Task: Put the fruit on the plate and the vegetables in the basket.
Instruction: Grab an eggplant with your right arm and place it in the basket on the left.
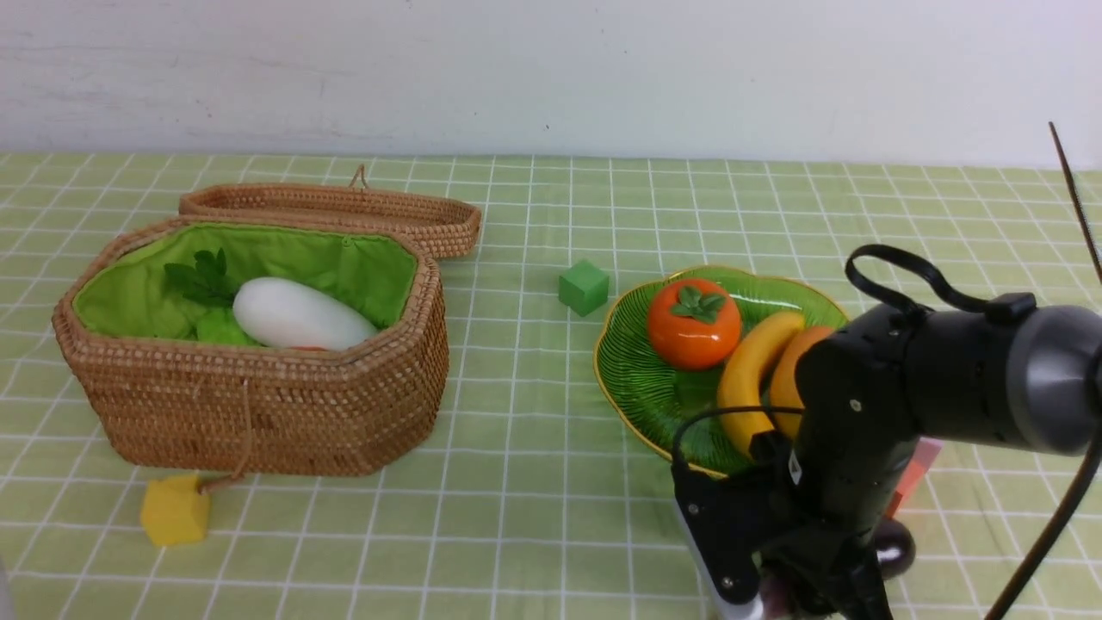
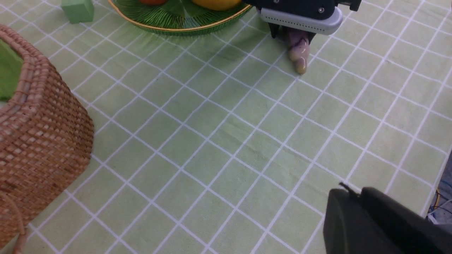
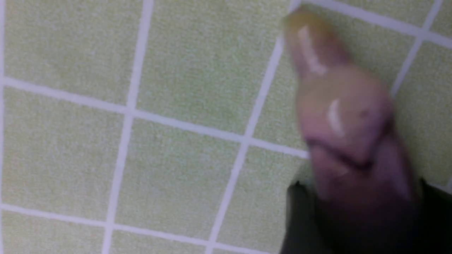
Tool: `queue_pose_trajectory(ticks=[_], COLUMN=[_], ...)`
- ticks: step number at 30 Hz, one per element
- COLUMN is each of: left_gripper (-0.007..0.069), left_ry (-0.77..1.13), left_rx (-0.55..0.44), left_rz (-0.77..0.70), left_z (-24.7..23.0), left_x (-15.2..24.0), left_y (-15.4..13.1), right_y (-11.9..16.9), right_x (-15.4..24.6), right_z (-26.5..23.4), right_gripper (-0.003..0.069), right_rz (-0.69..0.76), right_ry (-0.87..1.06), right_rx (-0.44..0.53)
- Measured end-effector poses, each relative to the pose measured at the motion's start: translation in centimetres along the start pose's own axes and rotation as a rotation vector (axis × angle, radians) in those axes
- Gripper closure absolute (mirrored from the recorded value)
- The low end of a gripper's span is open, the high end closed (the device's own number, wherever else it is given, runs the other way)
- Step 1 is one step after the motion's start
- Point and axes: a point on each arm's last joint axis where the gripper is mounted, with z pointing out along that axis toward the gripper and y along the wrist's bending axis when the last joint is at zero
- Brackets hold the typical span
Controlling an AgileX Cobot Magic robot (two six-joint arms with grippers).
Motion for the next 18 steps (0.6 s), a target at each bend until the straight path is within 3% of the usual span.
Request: queue_pose_trajectory(ticks=[9, 16, 18], left_gripper=[0.0592, 0.0626, 0.0638], left_ry=[-0.006, -0.055, -0.097], left_rx=[-0.013, -0.067, -0.138], left_rz=[0.012, -0.037, -0.071], left_z=[0.0, -0.4, -1.3], left_x=[-0.1, -0.9, -1.8], left_y=[0.1, 0.6, 1.3], right_y=[0.5, 0.7, -0.1], right_x=[-1.0, -7.9, -11.3], right_z=[-1.0, -8.8, -13.4], right_gripper=[0.0309, 0.0309, 0.0309], right_rz=[0.023, 0.241, 0.344], right_ry=[-0.044, -0.249, -0.381], right_rx=[-0.007, 0.089, 0.163])
